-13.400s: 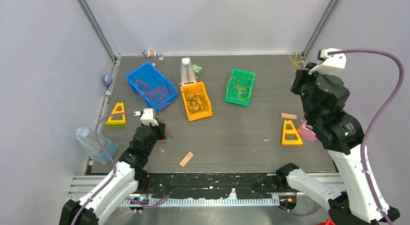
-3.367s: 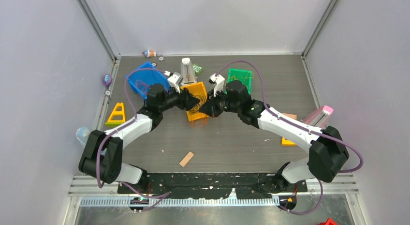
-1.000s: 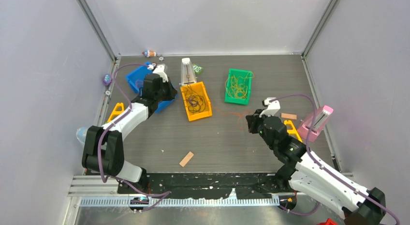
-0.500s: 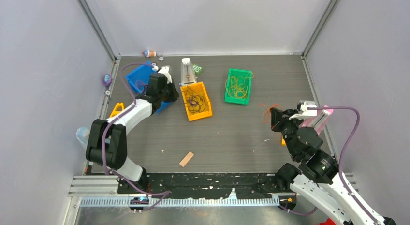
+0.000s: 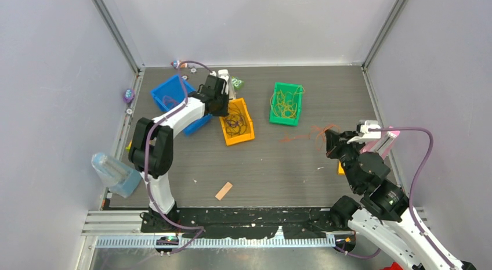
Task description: Untangle the cables
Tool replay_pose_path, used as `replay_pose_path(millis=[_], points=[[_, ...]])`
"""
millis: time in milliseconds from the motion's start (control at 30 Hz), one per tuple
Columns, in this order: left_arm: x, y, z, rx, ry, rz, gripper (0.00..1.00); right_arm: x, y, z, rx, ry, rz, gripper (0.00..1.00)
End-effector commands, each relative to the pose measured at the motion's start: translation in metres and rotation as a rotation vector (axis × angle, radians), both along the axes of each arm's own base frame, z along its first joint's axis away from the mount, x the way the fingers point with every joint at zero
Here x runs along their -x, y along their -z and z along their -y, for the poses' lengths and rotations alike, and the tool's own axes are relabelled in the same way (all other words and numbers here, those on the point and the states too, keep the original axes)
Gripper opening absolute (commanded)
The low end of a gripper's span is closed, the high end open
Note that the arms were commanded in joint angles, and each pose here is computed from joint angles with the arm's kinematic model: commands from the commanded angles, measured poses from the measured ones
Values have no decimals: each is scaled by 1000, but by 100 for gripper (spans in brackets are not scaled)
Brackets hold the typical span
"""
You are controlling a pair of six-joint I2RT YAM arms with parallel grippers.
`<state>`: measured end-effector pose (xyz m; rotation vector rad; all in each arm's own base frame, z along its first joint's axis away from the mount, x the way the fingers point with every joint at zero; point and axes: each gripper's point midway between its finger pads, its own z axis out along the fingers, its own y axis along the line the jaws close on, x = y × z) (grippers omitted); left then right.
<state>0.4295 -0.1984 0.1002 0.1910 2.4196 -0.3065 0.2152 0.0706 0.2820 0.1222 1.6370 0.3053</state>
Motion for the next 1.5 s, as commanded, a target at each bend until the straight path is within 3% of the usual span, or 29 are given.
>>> replay_pose_path(millis=[0, 100, 233, 533, 600, 700, 833, 1133, 1167, 1200, 1233, 1267, 1300, 1333, 1367, 1400, 1433, 1467], points=[[7, 14, 2, -62, 21, -108, 0, 2, -26, -14, -20, -79, 41, 5], [7, 15, 7, -71, 37, -120, 11, -2, -31, -32, 8, -158, 31, 5], [13, -17, 15, 9, 65, -30, 42, 0, -44, -71, 40, -348, 19, 5], [43, -98, -14, 74, 31, 127, 61, -12, -76, -143, 7, -609, 30, 5], [52, -112, -32, 110, -18, 148, 82, -18, -86, -162, -1, -649, 41, 5], [70, -120, -63, 187, -136, 197, 95, -34, -106, -194, -4, -696, 72, 6], [98, -131, -106, 255, -294, 299, 96, -56, -123, -237, 0, -745, 81, 5], [174, -141, -171, 171, -510, 430, 97, -110, -136, -331, -4, -825, 81, 5], [182, -143, -177, 160, -531, 447, 97, -121, -117, -347, 9, -835, 46, 5], [190, -142, -183, 147, -550, 457, 97, -126, -137, -353, -10, -837, 85, 5], [197, -142, -188, 135, -566, 470, 97, -138, -122, -368, 0, -841, 63, 5], [203, -141, -192, 124, -575, 480, 96, -143, -147, -374, -27, -840, 117, 5], [208, -139, -196, 116, -584, 488, 96, -158, -127, -389, -15, -833, 90, 5], [212, -137, -199, 110, -594, 492, 96, -163, -157, -393, -43, -824, 156, 5], [215, -136, -200, 106, -595, 496, 96, -182, -132, -409, -27, -807, 125, 6], [218, -134, -201, 104, -598, 497, 96, -185, -164, -410, -53, -800, 194, 19], [220, -131, -202, 99, -600, 492, 96, -202, -128, -429, -26, -801, 139, 29], [221, -129, -202, 94, -599, 487, 96, -202, -159, -429, -59, -800, 201, 54]])
